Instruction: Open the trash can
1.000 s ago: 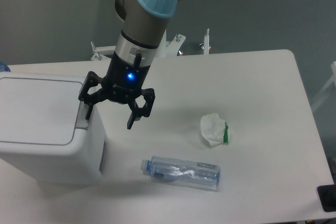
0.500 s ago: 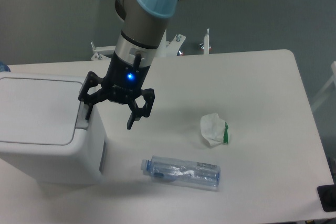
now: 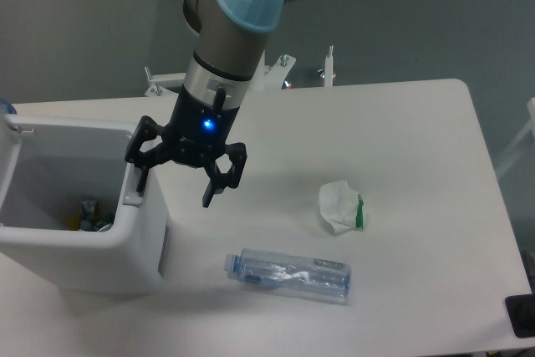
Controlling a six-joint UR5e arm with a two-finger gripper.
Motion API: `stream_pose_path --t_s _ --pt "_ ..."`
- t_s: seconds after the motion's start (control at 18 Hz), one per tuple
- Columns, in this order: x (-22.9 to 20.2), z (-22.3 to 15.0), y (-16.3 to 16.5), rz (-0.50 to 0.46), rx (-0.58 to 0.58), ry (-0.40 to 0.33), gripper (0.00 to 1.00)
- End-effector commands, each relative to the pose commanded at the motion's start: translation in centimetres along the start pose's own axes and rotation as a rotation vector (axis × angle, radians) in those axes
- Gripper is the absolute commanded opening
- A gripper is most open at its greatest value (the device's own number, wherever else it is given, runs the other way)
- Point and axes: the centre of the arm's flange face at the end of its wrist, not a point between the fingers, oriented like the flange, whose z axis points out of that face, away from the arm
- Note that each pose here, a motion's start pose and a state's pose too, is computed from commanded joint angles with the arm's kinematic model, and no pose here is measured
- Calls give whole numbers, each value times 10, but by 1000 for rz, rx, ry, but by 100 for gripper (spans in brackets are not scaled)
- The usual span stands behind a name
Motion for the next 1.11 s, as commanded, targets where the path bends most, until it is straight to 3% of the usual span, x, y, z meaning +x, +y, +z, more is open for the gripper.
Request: stream_pose_path --t_s 0.61,0.89,1.11 --pt "-2 -19 -21 24 46 -20 100" --pt "-44 -22 -23 -17 53 -50 100" --pt "-92 -9 -18 12 1 -141 100"
